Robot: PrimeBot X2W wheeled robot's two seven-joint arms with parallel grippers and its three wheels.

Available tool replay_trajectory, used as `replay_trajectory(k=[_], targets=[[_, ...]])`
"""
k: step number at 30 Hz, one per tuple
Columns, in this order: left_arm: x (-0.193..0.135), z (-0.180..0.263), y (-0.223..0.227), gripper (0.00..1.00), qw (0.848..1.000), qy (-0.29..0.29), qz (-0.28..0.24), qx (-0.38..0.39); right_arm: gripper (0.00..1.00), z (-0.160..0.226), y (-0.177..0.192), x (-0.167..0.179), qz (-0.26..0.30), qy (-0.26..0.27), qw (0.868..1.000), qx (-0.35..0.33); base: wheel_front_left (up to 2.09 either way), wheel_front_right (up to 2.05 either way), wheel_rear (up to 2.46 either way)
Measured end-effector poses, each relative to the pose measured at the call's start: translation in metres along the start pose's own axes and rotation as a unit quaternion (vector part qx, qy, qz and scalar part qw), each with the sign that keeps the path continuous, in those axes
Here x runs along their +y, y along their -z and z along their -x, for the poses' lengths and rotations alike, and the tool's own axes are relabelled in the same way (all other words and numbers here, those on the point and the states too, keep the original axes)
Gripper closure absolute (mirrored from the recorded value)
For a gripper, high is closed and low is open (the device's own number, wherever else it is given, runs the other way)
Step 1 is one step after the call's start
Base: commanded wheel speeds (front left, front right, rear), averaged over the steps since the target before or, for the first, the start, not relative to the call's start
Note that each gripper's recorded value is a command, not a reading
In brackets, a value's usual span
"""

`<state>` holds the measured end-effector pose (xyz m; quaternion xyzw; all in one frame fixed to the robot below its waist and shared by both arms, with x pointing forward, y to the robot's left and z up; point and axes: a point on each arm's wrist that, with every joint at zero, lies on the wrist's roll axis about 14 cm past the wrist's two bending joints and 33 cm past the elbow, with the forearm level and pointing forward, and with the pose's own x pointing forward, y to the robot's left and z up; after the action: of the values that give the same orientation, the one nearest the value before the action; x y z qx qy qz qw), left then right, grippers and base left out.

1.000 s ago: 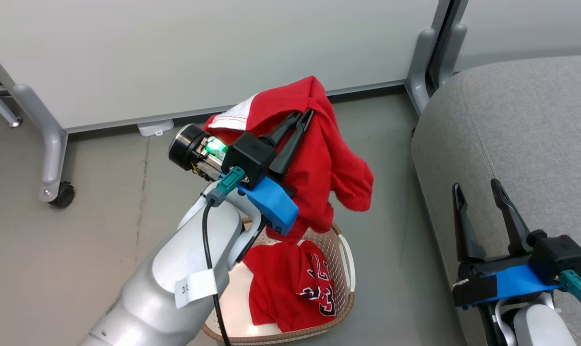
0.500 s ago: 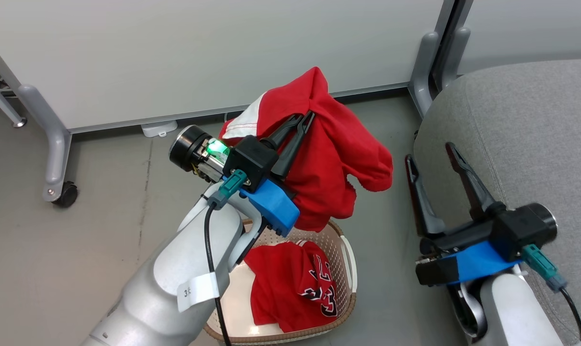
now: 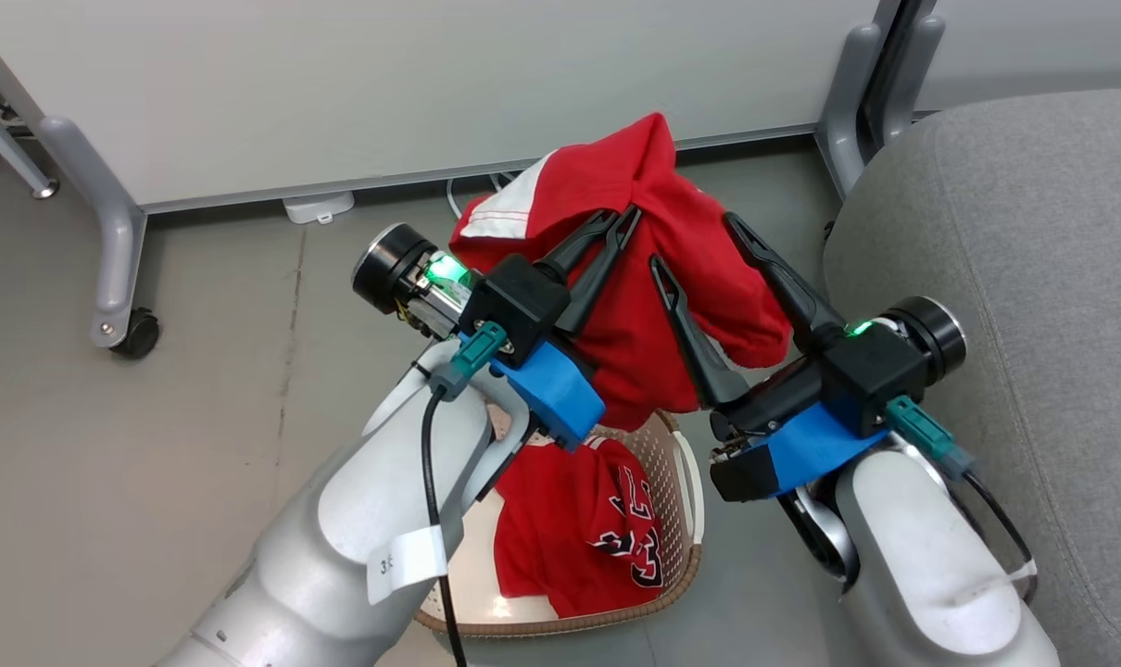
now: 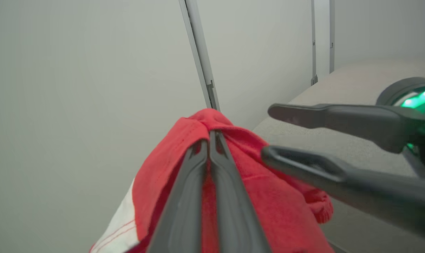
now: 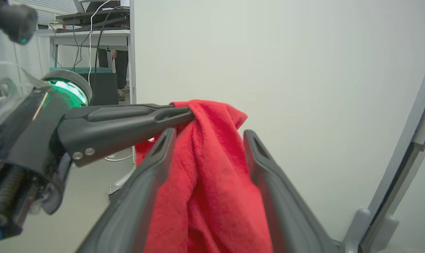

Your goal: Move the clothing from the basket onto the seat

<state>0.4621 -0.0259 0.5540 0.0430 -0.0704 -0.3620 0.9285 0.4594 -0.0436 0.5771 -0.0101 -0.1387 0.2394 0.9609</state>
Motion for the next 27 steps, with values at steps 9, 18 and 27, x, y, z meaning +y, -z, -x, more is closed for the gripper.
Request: replay_trajectory(k=[9,18,27], targets=[[-0.01,-0.004,-0.002,1.0,1.0,0.02,-0.003,-0.007,0.0,-0.012,0.04,0.001,0.011,-0.014,0.998,0.06,0.0,0.0,0.0],[-0.017,-0.005,-0.011,1.0,0.999,0.028,-0.005,-0.018,1.0,-0.009,0.065,0.005,-0.006,-0.018,0.994,0.106,0.0,0.0,0.0],[-0.017,-0.006,-0.013,1.0,0.999,0.028,-0.005,-0.02,1.0,-0.011,0.062,0.004,-0.011,-0.016,0.995,0.1,0.0,0.0,0.0]])
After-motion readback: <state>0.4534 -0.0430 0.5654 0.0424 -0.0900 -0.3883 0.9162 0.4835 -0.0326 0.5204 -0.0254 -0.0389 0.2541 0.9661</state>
